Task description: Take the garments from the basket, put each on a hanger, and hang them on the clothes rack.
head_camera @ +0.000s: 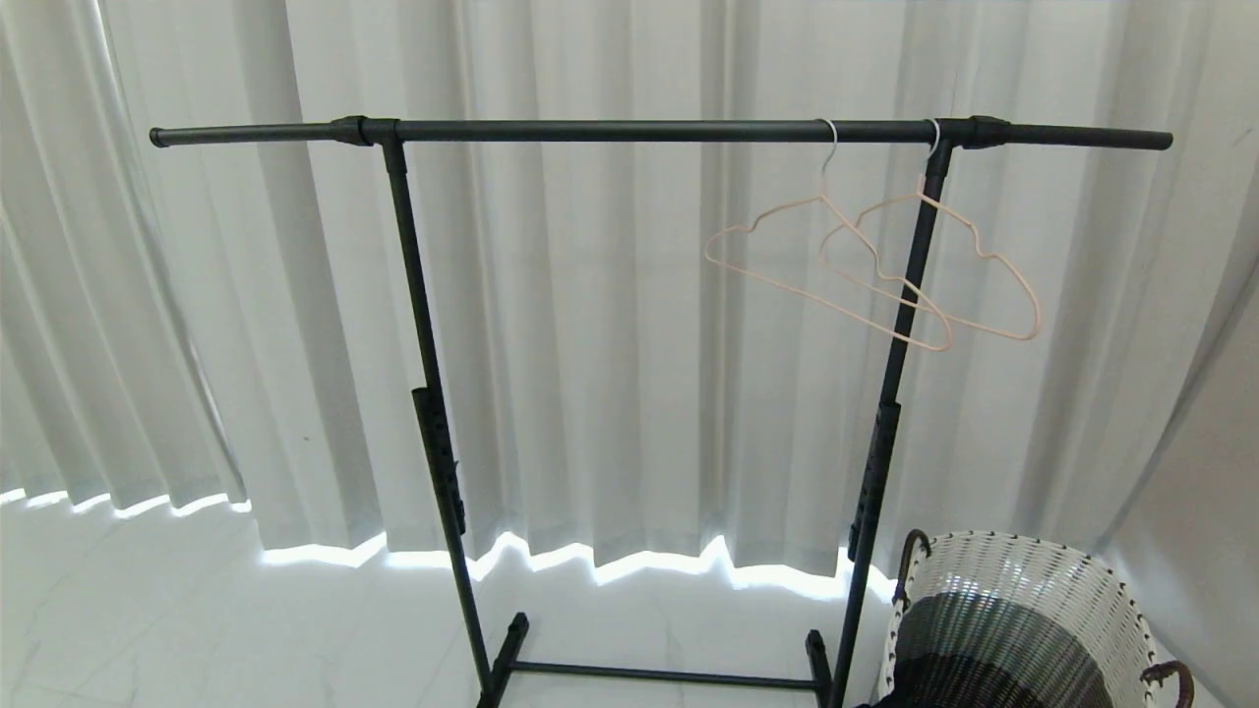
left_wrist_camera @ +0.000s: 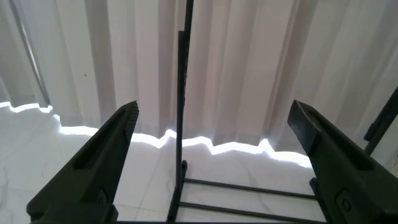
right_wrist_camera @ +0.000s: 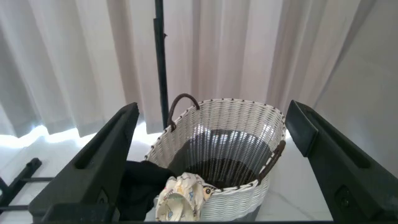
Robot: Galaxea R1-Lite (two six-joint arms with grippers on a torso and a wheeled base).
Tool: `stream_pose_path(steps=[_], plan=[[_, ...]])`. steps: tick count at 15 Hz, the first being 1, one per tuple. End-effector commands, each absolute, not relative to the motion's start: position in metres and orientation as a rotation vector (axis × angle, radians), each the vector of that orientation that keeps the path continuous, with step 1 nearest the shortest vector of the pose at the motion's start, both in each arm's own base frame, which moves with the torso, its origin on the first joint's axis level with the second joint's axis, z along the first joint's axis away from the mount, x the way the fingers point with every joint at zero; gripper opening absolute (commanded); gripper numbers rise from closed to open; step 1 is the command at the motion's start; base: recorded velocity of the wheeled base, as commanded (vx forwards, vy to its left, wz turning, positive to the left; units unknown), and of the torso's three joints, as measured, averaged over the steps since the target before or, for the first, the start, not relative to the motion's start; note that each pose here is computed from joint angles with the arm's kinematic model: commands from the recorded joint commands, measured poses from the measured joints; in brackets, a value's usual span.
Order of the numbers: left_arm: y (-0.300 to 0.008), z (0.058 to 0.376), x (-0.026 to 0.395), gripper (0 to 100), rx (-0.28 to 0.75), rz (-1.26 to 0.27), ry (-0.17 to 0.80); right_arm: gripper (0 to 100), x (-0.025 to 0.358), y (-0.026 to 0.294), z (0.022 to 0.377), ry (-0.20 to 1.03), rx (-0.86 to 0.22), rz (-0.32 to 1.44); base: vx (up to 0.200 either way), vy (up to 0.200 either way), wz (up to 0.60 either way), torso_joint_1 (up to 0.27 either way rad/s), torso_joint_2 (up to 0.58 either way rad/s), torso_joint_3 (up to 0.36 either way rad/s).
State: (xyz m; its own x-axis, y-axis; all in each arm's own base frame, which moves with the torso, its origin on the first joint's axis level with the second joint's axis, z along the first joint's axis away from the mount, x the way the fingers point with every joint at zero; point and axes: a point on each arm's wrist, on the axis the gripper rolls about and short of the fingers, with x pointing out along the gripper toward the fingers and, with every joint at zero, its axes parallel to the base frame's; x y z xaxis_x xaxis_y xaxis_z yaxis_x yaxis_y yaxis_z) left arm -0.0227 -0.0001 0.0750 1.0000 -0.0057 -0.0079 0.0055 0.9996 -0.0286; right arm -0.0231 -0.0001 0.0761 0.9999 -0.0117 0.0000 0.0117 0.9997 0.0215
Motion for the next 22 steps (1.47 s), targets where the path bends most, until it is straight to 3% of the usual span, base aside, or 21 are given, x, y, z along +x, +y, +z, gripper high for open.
stream_pose_path(steps=[1,7,15,18,20,22], plan=[[0.000,0.075,-0.023,100,-0.029,-0.006,0.008,100,-0.023,0.000,0.076,0.000,0.021,-0.012,0.000,0.000,0.00,-0.080,0.23,0.144],[0.000,0.075,-0.023,100,-0.029,-0.006,0.008,100,-0.023,0.000,0.076,0.000,0.038,-0.012,0.000,0.000,0.00,-0.085,0.31,0.203],[0.000,0.075,-0.023,100,-0.032,-0.006,0.008,100,-0.021,0.000,0.077,0.034,0.020,0.000,0.000,0.000,0.00,-0.007,0.01,0.009],[0.000,0.075,-0.023,100,-0.032,-0.004,0.008,100,-0.024,0.000,0.080,-0.017,0.021,0.022,0.000,0.000,0.00,0.000,0.00,0.000],[0.000,0.075,-0.023,100,-0.032,-0.006,0.008,100,-0.025,0.002,0.129,-0.023,0.078,0.201,0.000,0.000,0.00,0.000,0.00,0.000],[0.000,0.075,-0.023,100,-0.032,-0.003,0.008,100,0.002,0.004,0.161,0.117,0.063,0.265,0.000,0.000,0.00,0.000,0.00,0.000]])
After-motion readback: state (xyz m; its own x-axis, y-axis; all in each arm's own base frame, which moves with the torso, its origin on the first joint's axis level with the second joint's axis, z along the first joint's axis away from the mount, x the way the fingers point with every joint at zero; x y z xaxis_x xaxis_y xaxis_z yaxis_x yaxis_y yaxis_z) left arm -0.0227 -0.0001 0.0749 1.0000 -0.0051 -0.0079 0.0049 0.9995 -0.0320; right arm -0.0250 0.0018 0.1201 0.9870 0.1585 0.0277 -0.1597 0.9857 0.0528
